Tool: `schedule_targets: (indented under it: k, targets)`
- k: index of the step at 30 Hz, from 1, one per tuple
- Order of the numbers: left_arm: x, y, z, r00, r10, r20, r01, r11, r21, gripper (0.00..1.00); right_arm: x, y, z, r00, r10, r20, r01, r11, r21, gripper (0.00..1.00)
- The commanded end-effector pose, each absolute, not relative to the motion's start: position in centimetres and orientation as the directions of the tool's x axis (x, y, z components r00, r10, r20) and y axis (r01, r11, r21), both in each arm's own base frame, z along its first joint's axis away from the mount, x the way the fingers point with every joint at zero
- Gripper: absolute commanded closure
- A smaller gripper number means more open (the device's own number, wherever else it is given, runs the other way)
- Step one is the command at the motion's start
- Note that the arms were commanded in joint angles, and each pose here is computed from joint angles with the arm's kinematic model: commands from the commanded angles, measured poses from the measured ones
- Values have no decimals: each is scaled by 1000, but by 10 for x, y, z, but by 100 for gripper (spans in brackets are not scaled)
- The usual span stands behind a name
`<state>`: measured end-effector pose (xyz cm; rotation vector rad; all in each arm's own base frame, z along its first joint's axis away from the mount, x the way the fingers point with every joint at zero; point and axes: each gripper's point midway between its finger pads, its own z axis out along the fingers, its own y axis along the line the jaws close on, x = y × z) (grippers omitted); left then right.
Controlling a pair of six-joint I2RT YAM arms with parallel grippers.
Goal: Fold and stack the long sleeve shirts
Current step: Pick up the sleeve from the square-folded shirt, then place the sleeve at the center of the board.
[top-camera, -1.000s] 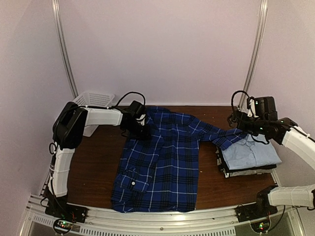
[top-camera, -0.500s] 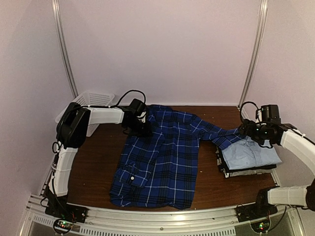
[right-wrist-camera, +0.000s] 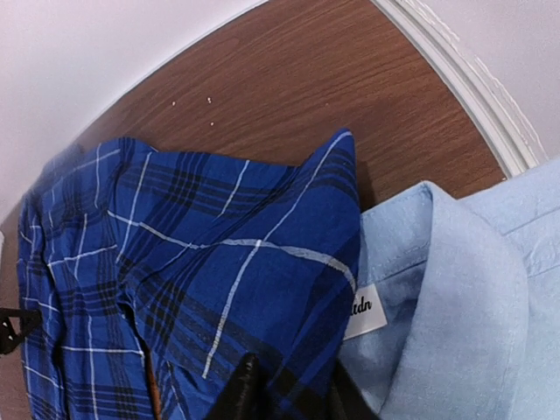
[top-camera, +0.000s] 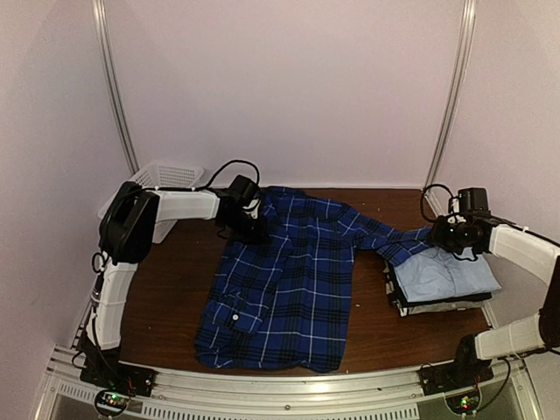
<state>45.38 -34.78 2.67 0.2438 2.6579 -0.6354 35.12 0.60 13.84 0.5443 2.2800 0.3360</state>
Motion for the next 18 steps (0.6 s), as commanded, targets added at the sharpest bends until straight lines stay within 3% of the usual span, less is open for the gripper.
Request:
schedule_targets:
  k: [1, 4, 11, 18]
  targets:
    - [458, -340, 76, -878, 81, -472, 291, 873, -392, 74, 368, 7, 170, -582, 457, -673, 224, 885, 408, 90]
    - [454, -338, 95, -866, 76, -494, 303, 866, -398, 74, 375, 23, 189, -570, 430, -700, 153, 893, 424, 100]
    - [437, -329, 131, -850, 59, -524, 315, 853, -415, 74, 380, 138, 215, -610, 254, -751, -100, 915, 390, 100]
    - [423, -310, 147, -841, 32, -540, 289, 870, -399, 74, 346, 307, 172, -712, 17, -701, -361, 848, 387, 100]
